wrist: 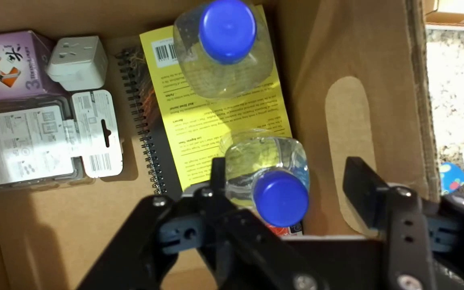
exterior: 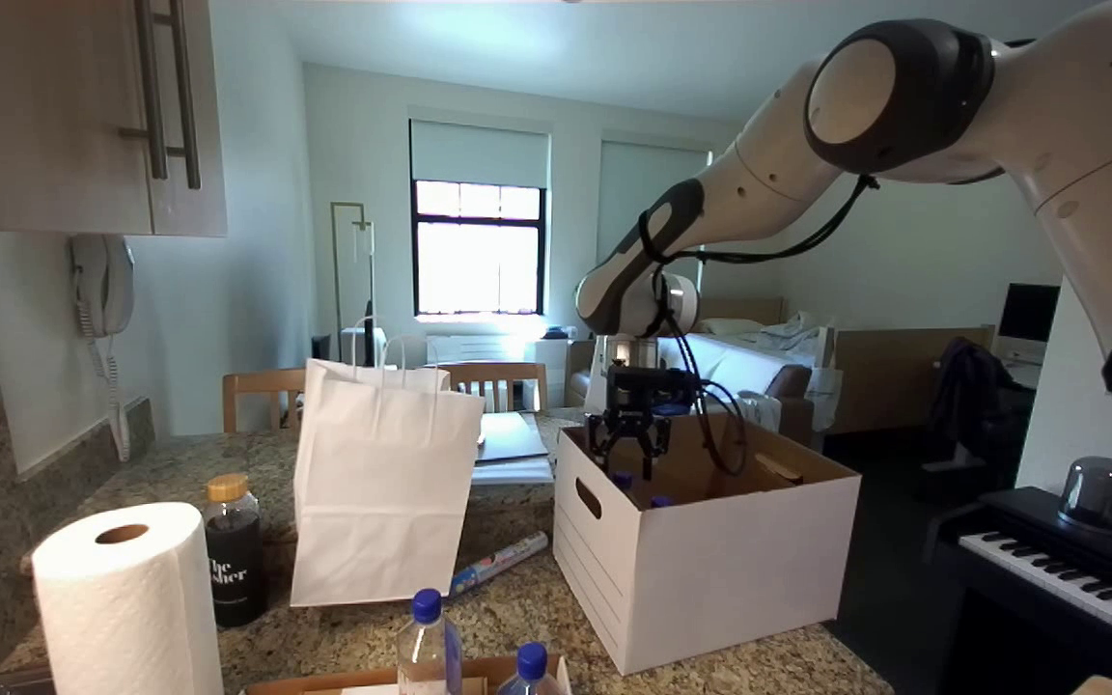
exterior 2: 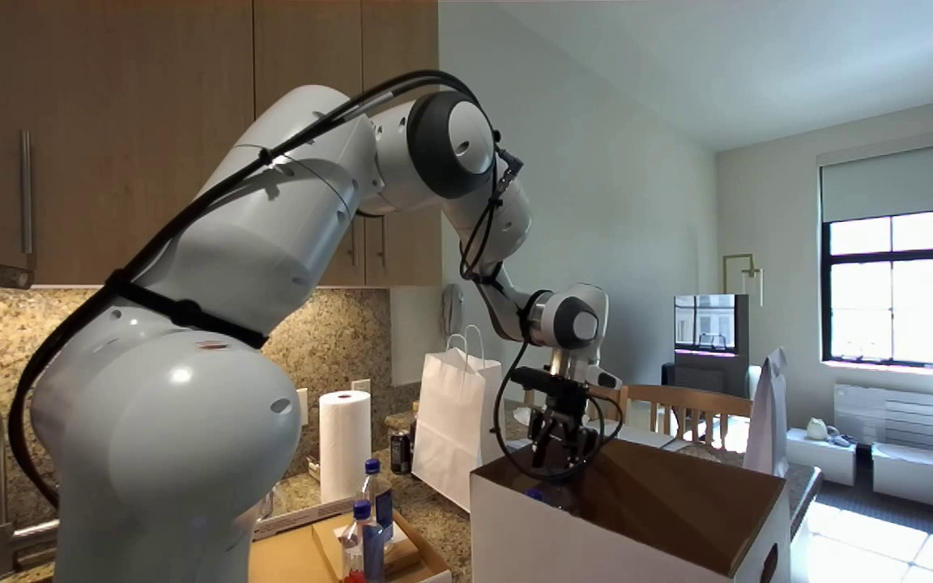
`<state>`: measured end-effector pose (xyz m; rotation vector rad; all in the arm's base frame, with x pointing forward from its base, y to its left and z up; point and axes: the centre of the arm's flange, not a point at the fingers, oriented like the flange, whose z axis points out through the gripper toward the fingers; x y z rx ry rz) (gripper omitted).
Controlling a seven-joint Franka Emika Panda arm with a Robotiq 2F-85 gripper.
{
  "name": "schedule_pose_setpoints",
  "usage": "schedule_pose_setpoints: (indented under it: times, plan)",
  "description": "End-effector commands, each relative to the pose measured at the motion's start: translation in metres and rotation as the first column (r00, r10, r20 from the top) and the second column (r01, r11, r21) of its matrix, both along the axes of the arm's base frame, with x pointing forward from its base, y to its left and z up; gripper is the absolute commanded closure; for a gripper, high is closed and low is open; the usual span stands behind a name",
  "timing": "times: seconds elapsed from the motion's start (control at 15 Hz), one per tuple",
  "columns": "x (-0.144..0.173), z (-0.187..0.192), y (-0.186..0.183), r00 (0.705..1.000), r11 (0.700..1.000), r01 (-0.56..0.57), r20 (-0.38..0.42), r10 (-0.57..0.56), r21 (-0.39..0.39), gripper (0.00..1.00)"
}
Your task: Remove three bottles from the box and put them on the counter
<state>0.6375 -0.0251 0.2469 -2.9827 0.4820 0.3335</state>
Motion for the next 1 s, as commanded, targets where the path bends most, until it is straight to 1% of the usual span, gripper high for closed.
schedule_pose_setpoints:
  times: [0.0,0.07,0.53,0.6,0.8,0.87,0.93]
  plan:
    - [-0.007,0.006,-0.002,0.999,0.999,-0.041,0.018,0.041,-0.004,0.45]
    - [-0.006,0.007,-0.002,0.999,0.999,-0.046,0.021,0.046,-0.003,0.45]
    - [-0.005,0.007,-0.003,0.998,0.998,-0.061,0.030,0.061,-0.002,0.92]
    - [-0.005,0.008,-0.004,0.998,0.998,-0.062,0.031,0.062,-0.002,0.90]
    - [-0.007,0.012,-0.006,0.997,0.998,-0.061,0.037,0.061,-0.001,0.90]
    - [-0.009,0.016,-0.006,0.997,0.998,-0.058,0.044,0.058,-0.006,0.90]
    - [-0.012,0.029,-0.005,0.997,0.998,-0.050,0.056,0.052,-0.028,0.90]
